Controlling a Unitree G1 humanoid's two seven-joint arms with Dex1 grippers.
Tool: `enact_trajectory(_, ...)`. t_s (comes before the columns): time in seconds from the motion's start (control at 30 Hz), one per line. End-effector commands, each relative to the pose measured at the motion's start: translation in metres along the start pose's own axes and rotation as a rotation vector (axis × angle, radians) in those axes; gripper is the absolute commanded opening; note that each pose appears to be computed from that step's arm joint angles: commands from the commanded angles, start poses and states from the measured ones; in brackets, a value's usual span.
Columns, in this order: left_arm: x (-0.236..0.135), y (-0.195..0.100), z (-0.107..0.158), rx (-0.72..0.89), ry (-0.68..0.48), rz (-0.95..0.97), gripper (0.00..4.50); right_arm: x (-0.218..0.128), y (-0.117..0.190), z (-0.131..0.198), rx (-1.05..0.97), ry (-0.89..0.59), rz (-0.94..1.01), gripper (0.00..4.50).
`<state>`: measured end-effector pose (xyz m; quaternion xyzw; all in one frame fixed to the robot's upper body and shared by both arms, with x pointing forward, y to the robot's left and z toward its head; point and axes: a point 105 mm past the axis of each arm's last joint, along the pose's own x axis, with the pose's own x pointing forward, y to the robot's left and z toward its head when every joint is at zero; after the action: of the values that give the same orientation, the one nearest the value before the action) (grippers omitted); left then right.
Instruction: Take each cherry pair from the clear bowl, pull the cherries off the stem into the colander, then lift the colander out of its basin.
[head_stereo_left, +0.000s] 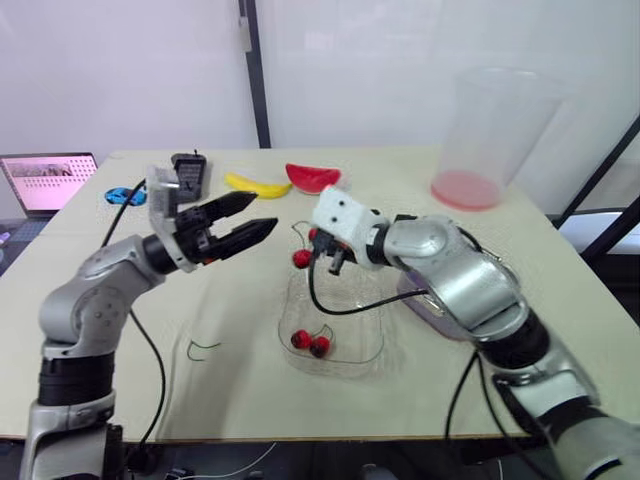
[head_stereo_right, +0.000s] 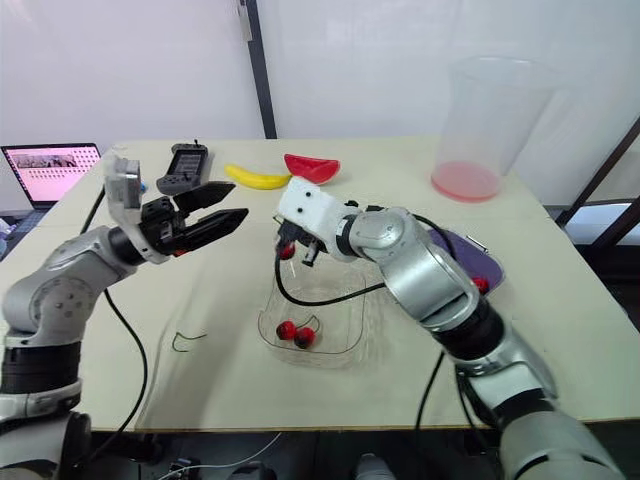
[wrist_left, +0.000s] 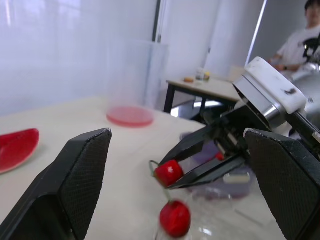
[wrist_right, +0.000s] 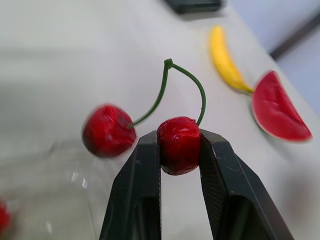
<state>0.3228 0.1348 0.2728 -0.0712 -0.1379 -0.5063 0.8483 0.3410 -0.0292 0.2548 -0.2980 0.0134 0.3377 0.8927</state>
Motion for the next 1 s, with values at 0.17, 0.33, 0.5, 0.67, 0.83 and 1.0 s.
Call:
enact_trajectory(0.17,0.026,0.004,0.008,0.031,-0.042,0.032,4.5,-0.01,-0.011,0.014,0.25,-0.099,-0.173,0.76)
enact_trajectory(0.33,0.036,0.009,0.005,0.014,-0.024,0.051,4.5,-0.01,-0.003,0.017,0.237,-0.105,-0.167,0.76)
enact_trajectory(0.5,0.044,0.011,-0.003,-0.034,0.01,0.064,4.5,-0.011,-0.001,0.024,0.249,-0.147,-0.175,0.76)
enact_trajectory(0.67,0.051,0.013,-0.006,-0.065,0.012,0.076,4.5,-0.013,0.002,0.031,0.225,-0.179,-0.158,0.76)
enact_trajectory(0.83,0.063,0.012,0.001,-0.095,-0.037,0.074,3.96,-0.013,0.005,0.034,0.21,-0.194,-0.149,0.72)
enact_trajectory(1.0,0.065,0.013,-0.002,-0.094,-0.031,0.076,1.66,-0.014,0.005,0.035,0.203,-0.198,-0.146,0.72)
